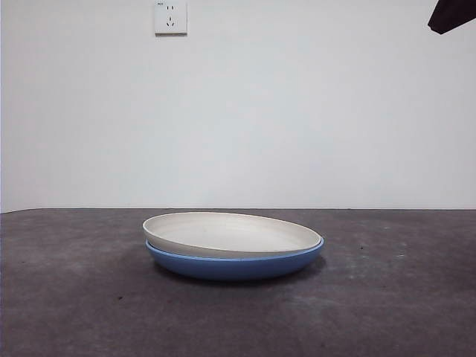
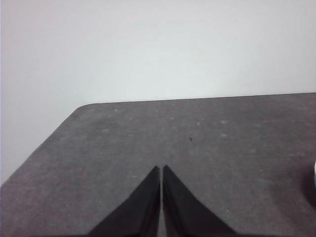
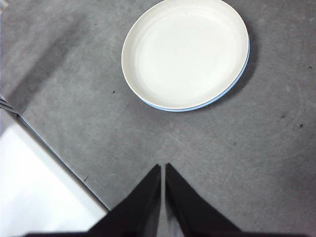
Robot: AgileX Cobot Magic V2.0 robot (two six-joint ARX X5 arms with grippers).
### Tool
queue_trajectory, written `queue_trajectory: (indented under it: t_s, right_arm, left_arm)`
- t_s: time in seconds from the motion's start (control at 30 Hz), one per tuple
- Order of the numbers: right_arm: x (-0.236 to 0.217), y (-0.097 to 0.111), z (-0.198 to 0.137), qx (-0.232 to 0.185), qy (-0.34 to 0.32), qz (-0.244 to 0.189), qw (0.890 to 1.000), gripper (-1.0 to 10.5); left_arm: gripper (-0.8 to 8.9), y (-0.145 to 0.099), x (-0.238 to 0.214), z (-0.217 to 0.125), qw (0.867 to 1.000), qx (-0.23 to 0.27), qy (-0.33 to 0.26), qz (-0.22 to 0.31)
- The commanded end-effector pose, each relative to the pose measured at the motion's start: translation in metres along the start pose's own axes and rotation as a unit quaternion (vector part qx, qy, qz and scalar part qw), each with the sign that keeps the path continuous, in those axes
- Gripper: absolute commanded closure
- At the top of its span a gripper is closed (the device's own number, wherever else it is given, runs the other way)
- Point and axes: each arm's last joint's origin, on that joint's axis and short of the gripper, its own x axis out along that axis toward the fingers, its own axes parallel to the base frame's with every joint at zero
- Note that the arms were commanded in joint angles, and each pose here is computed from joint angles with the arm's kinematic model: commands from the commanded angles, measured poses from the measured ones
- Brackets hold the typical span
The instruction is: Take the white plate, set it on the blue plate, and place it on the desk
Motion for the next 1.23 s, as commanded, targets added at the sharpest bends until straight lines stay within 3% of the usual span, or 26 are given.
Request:
queue_trajectory:
  t_s: [0.03,0.43,1.23]
  right_arm:
    - [-0.002,0.002,0.004,-0.012,-0.009,0.004,1.0,9.4]
    - [-0.002,0.002,0.004,-0.012,-0.009,0.004,1.0,9.4]
    - [-0.002,0.002,0.004,-0.012,-0.009,0.004,1.0,9.4]
  left_arm:
    - [8.06,0.0,0.0,-0.008,1.0,-0.009,0.004,0.003]
    - [8.06,-0.002,0.001,-0.035,0.995,-0.015,0.095,-0.001]
    - [8.06,-0.002,0.001,-0.035,0.995,-0.028,0.095,0.0]
